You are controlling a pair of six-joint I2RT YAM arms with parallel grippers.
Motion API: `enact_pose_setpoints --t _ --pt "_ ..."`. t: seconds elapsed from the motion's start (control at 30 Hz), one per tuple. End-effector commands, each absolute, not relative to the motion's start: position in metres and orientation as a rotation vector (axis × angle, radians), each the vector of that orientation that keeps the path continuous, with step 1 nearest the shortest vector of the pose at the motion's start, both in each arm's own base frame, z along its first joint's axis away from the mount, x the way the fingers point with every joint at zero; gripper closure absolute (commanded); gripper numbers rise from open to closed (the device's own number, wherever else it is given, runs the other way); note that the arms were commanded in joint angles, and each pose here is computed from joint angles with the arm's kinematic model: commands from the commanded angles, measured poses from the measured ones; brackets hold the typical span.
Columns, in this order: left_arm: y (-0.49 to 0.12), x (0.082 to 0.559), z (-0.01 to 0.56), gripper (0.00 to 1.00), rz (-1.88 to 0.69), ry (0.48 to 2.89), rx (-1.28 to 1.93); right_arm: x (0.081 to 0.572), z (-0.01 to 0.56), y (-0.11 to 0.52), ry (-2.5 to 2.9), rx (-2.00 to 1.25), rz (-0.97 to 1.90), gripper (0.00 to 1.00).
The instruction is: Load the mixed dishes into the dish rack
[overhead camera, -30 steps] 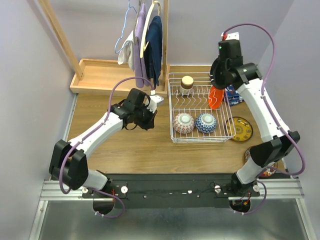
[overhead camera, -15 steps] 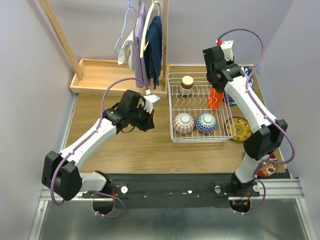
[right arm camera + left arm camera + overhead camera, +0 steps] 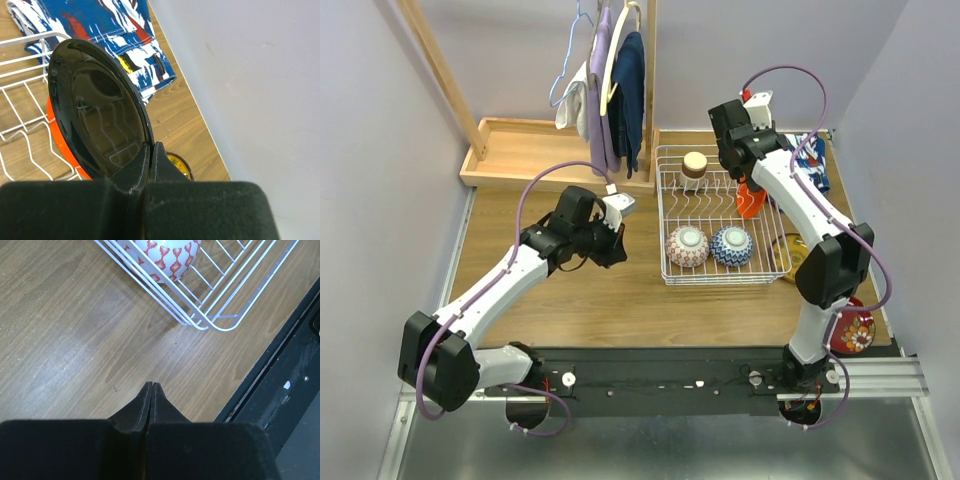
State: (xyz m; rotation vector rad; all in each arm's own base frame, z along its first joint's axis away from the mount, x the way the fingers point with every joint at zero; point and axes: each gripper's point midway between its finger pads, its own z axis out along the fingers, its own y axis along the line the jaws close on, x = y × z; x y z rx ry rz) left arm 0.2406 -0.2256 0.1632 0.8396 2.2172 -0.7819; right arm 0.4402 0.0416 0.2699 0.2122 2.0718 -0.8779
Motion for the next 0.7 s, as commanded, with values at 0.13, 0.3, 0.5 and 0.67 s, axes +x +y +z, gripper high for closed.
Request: enact_pose_setpoints --t 0.13,0.3,0.5,0.67 --pt "-0.223 0.241 0.173 0.95 -0.825 2.17 0.798 0.441 0.249 0.045 2.08 0.2 -0.958 1.0" --pt "-0.221 0.244 0.176 0.94 -0.832 2.16 0.774 0.438 0.227 0.043 2.103 0.16 -1.018 0.99" --pt "-0.217 0.245 0.179 0.94 -0.838 2.154 0.743 0.443 0.213 0.046 2.126 0.14 -1.029 1.0" --pt "-0.214 0.245 0.177 0.9 -0.835 2.158 0.73 0.451 0.193 0.058 2.201 0.042 -0.981 0.81"
